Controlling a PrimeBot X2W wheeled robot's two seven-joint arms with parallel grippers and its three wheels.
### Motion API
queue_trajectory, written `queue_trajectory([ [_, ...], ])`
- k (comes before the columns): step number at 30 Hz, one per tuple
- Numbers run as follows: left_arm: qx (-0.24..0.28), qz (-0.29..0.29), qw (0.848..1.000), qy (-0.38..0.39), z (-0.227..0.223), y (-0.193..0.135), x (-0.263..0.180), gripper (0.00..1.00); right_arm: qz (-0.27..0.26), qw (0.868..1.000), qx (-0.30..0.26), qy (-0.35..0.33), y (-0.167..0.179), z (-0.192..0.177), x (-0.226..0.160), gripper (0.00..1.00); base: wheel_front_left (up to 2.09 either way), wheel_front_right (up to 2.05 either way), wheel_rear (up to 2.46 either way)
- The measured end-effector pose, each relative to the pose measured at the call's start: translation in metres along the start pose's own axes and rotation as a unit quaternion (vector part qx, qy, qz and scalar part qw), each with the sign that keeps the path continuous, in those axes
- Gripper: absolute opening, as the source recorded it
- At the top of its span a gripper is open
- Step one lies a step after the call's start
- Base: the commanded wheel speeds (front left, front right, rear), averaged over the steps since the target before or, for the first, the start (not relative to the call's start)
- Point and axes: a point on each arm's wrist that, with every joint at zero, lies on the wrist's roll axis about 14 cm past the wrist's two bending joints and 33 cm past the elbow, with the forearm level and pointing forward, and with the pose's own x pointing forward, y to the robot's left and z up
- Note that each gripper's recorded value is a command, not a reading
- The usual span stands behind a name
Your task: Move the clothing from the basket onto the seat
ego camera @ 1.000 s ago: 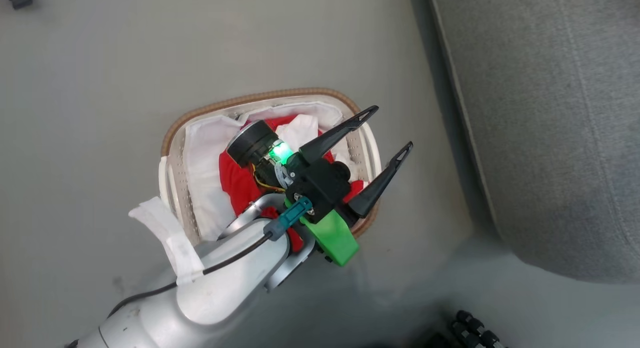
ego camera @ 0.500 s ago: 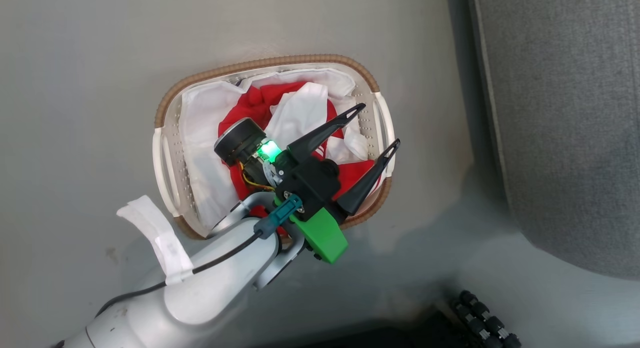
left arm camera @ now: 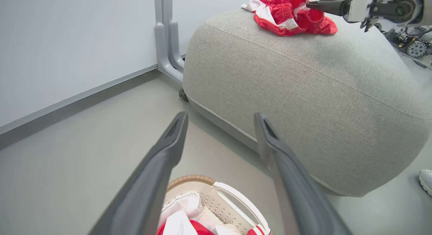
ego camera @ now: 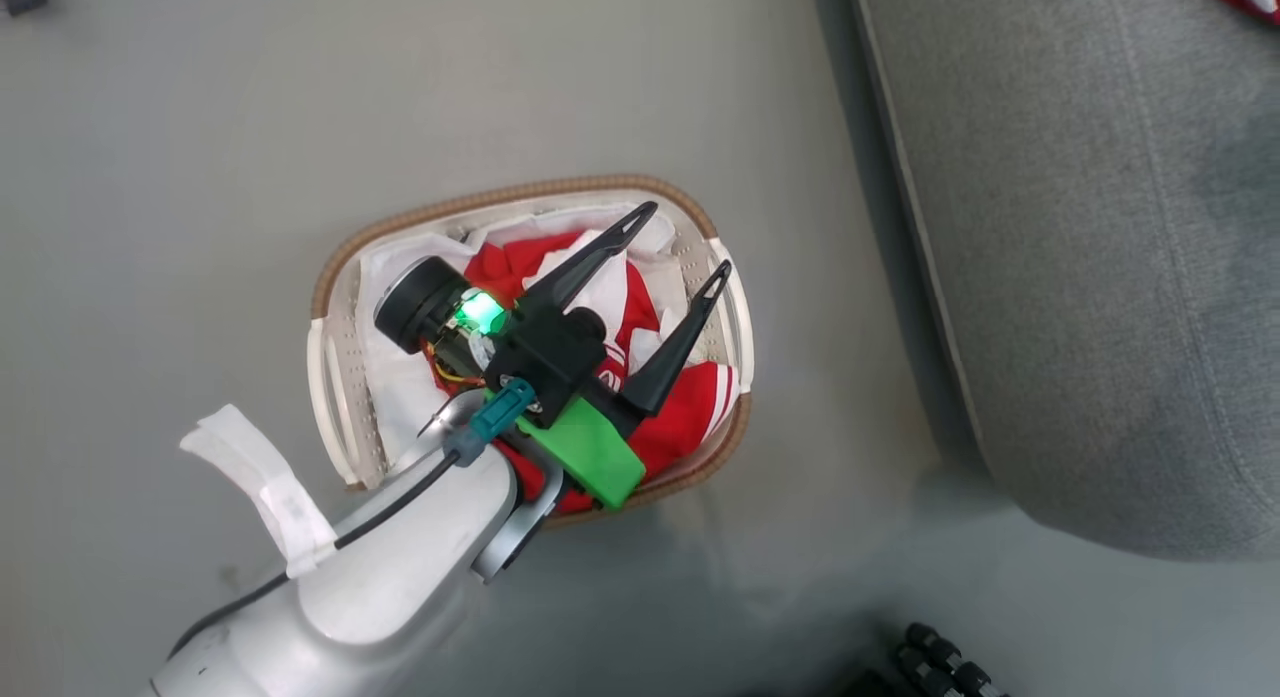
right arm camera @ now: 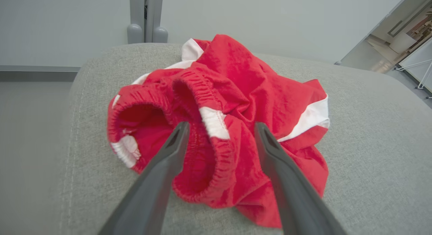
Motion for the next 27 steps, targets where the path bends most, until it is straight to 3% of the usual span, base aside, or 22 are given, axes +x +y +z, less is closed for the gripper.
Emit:
queue_trajectory([
  [5,0.002,0.022,1.0,-0.013,0.016,0.0,-0.007,1.0,0.011,0.999,0.002,-0.035,0.001,0.024,-0.017,1.0,0.0,0.0,0.0],
  [15,0.001,0.119,0.992,-0.052,0.059,0.015,-0.041,1.0,0.039,0.989,0.02,-0.14,0.02,0.114,-0.042,1.0,0.0,0.0,0.0],
  [19,0.004,0.175,0.982,-0.07,0.074,0.029,-0.07,1.0,0.058,0.985,0.044,-0.158,0.042,0.124,-0.058,1.0,0.0,0.0,0.0],
  [27,0.003,0.304,0.949,-0.087,0.08,0.057,-0.151,1.0,0.125,0.973,0.092,-0.171,0.114,0.12,-0.103,1.0,0.0,0.0,0.0],
])
